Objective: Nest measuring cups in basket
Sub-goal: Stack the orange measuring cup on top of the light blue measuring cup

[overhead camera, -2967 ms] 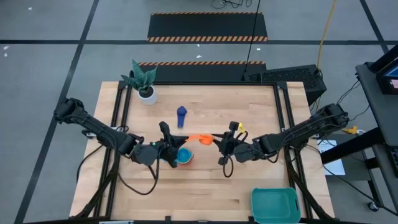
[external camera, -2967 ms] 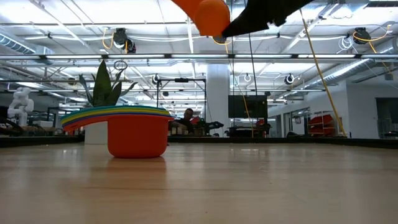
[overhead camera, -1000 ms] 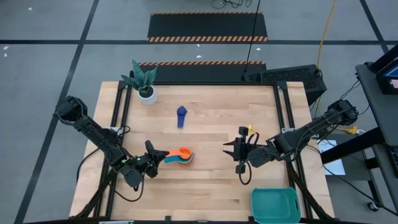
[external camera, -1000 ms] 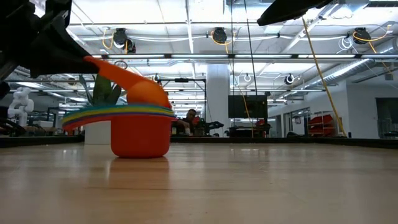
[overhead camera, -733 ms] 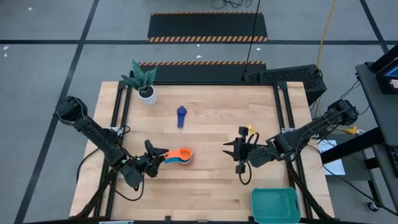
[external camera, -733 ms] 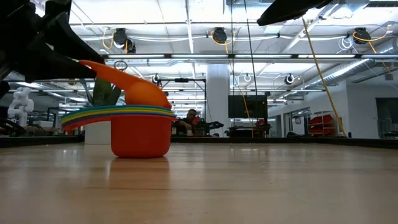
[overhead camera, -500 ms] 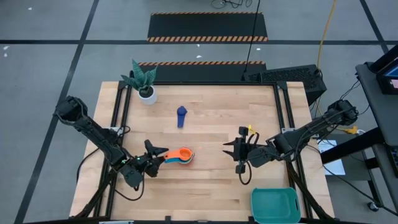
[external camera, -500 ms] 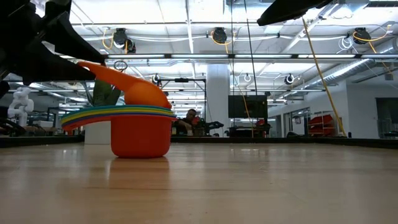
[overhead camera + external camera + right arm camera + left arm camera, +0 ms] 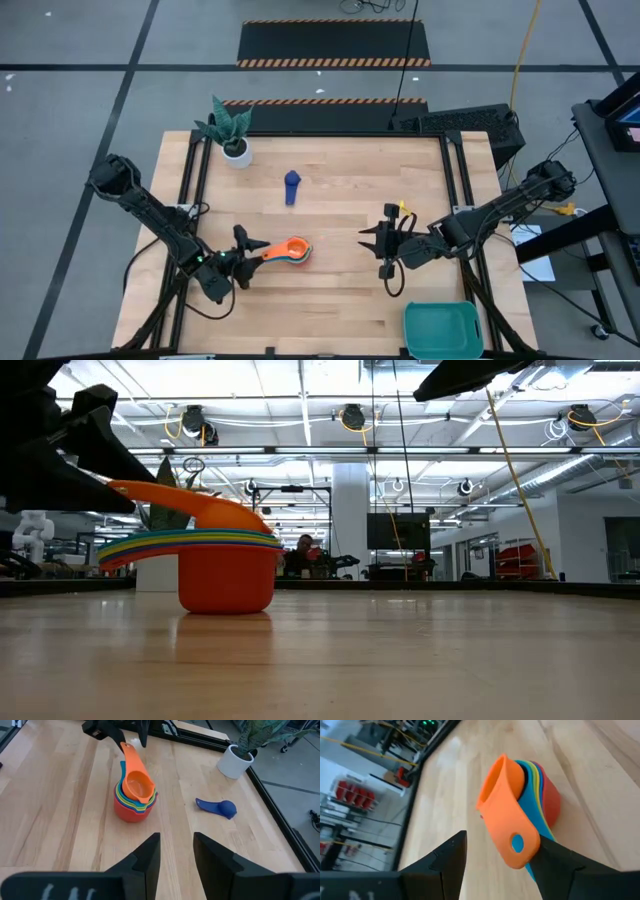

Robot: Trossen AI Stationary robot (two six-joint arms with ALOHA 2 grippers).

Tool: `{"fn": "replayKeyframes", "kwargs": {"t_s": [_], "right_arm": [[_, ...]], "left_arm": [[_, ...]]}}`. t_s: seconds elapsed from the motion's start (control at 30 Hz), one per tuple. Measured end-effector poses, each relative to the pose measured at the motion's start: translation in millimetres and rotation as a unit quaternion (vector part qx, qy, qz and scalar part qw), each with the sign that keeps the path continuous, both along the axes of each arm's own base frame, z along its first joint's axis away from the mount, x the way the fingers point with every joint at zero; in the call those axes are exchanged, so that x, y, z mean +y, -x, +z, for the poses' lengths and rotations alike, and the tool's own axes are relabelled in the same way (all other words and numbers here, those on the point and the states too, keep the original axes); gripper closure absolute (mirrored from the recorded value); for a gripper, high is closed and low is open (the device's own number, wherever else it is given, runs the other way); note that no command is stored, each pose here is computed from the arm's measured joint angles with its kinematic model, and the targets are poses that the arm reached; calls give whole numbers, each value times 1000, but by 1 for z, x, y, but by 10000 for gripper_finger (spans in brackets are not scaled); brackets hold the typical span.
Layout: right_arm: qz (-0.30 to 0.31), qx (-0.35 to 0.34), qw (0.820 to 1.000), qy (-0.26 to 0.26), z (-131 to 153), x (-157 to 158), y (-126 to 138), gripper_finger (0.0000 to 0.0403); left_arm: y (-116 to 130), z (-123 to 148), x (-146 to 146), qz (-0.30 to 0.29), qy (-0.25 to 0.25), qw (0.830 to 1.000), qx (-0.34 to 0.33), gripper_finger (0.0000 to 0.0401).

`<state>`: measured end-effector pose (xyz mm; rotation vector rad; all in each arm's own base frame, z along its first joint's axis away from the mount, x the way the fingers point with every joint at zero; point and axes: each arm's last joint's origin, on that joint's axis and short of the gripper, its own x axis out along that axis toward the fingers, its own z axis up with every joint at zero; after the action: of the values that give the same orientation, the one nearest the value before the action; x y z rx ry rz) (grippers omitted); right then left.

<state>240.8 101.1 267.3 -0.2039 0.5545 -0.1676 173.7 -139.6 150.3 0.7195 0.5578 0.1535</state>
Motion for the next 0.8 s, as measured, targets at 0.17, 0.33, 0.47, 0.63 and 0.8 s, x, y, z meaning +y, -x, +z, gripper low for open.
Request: {"fn": "replayKeyframes", "kwargs": {"t_s": [0.17, 0.33, 0.47, 0.63, 0.8], "right_arm": [[0, 0, 1000, 0, 0, 0, 0, 291], [0, 0, 1000, 0, 0, 0, 0, 291], [0, -2, 1000, -1, 0, 0, 0, 291], [0, -2, 1000, -1, 0, 0, 0, 291], [0, -2, 1000, -1, 0, 0, 0, 291]], "left_arm": [[1, -2, 1, 13, 44, 999, 2, 199], [0, -3, 2, 17, 91, 996, 11, 199], [-4, -4, 6, 40, 138, 990, 11, 199], [-8, -6, 12, 54, 178, 982, 30, 199], [-6, -2, 17, 57, 226, 971, 53, 199]]}}
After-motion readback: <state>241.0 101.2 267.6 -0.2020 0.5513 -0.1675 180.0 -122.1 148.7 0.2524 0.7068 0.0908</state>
